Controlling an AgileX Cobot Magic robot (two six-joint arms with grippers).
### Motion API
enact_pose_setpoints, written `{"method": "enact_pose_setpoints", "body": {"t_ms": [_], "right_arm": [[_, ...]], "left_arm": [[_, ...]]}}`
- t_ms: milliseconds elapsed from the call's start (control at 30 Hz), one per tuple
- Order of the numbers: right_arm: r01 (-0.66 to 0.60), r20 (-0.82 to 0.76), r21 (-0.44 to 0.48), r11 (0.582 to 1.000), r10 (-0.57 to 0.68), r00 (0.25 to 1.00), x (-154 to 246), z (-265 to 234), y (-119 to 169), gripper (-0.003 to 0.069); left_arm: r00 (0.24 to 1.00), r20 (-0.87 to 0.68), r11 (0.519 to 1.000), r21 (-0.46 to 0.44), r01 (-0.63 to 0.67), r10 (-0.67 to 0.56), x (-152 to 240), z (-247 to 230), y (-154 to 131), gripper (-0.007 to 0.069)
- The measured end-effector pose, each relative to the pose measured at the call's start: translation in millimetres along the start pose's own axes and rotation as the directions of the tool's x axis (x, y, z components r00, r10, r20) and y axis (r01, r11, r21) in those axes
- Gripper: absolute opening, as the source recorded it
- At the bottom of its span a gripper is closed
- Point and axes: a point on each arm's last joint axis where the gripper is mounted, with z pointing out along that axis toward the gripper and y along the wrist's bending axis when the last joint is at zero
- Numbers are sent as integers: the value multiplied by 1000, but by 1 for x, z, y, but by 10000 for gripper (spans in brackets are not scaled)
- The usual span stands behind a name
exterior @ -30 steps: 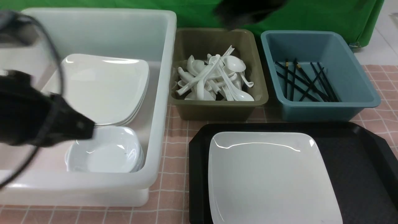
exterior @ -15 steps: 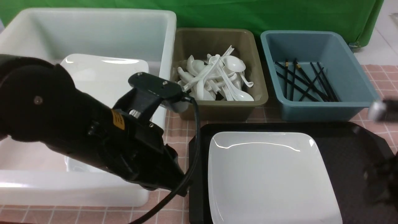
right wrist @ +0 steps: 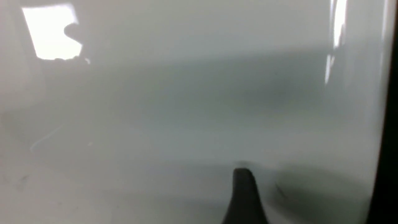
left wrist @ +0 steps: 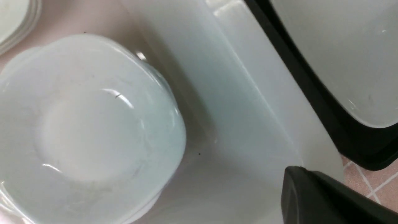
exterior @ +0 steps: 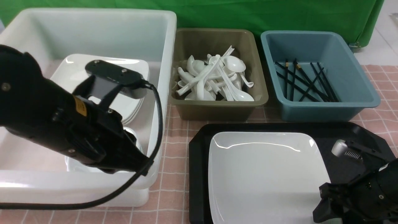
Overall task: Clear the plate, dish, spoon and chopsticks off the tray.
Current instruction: Use the right arm to grab a plate from the dinner plate, then use the right arm to put the plate into the large storage box on the left
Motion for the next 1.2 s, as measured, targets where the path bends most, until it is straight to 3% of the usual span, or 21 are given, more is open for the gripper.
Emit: {"method": "enact_pose_setpoints", "body": {"t_ms": [67, 100, 167, 300, 467, 533, 667, 900, 1200], "right_arm": [[1, 5, 0, 1000, -1, 1000, -1, 0, 0, 440], [9, 9, 3, 1000, -9, 1000, -2, 2, -1, 328], [-2, 14, -13, 1000, 2, 1000, -2, 2, 0, 230], [-2, 7, -23, 1000, 2, 1000, -2, 2, 1, 233], [42, 18, -36, 998, -41, 999, 5, -16, 7, 211], [85, 87, -55, 995, -80, 993, 14, -42, 16, 141], [125, 206, -97, 987, -103, 973, 31, -81, 29, 71], [200, 299, -64, 978, -172, 939, 35, -118, 40, 70], [239, 490, -110, 965, -157, 858, 10, -182, 71, 70]], "left_arm": [[1000, 3, 1000, -4, -1, 1, 0, -2, 1, -2], [1000, 11, 1000, -7, -3, 4, 1, -4, 1, -2], [1000, 18, 1000, -8, -6, 6, 1, -6, 1, -2], [1000, 28, 1000, -13, -10, 10, 2, -9, 1, -2], [999, 37, 996, -89, -9, 12, 2, -12, 7, -2], [999, 38, 989, -145, -1, 6, 3, -14, 12, -2], [999, 35, 983, -184, 0, 7, 3, -15, 16, -2], [999, 40, 978, -210, -1, 10, 3, -15, 18, -2], [995, 98, 961, -272, 46, -20, -2, -28, 33, -2]]}}
